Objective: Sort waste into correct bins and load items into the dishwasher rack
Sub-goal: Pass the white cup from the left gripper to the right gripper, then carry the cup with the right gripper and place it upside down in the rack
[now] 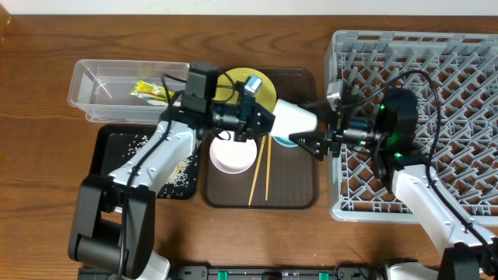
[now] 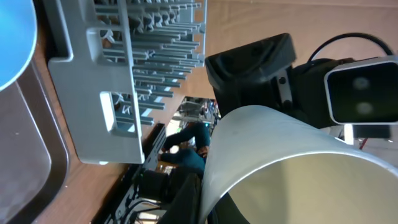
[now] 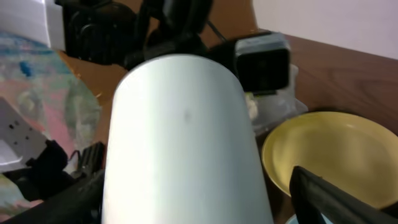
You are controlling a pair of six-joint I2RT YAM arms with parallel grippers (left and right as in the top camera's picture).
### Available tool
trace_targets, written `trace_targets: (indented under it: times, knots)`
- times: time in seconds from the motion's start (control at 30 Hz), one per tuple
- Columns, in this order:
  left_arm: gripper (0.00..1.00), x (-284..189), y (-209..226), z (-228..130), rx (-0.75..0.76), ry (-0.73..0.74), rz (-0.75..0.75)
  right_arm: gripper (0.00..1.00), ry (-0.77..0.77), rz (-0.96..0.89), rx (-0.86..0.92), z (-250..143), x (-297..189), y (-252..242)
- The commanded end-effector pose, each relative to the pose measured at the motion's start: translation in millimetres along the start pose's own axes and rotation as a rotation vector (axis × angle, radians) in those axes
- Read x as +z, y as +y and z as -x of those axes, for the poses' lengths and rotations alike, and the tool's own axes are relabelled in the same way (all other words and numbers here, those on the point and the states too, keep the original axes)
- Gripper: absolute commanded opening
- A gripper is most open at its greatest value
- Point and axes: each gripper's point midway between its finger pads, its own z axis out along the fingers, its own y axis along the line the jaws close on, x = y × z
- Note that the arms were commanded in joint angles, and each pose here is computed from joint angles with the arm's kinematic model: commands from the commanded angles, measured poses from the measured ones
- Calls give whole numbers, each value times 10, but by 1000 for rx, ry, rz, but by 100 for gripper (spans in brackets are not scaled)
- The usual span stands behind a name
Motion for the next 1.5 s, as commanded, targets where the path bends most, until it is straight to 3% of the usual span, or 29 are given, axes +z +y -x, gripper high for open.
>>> trace_targets:
  times: [0.0,0.47,0.7,0.87,0.93,1.03,1.17,1.37,1.47]
  knots:
    - [6,-3,-41,-6,4,14,-15,84,3,30,5,30,40,58]
    - [5,-3,-41,-7,-4,14,-15,74,-8,30,-21,69,35,58]
    - [5,-3,-39,-5,-3,14,-14,56,-8,30,-23,71,35,58]
    - [7,-3,-31,5,-2,8,-10,56,-8,30,-21,69,35,58]
    - [14,-3,-2,43,23,-14,7,56,-4,29,-13,57,35,56]
    - [32,-10,79,144,103,-71,57,57,6,24,15,17,36,44]
    - [35,-85,331,348,188,-189,204,52,39,-76,86,-121,22,-131]
    - [35,-557,1046,524,185,-359,643,39,78,-302,189,-311,-121,-516]
    - [36,-802,1117,509,216,-395,790,36,107,-418,235,-421,-224,-670]
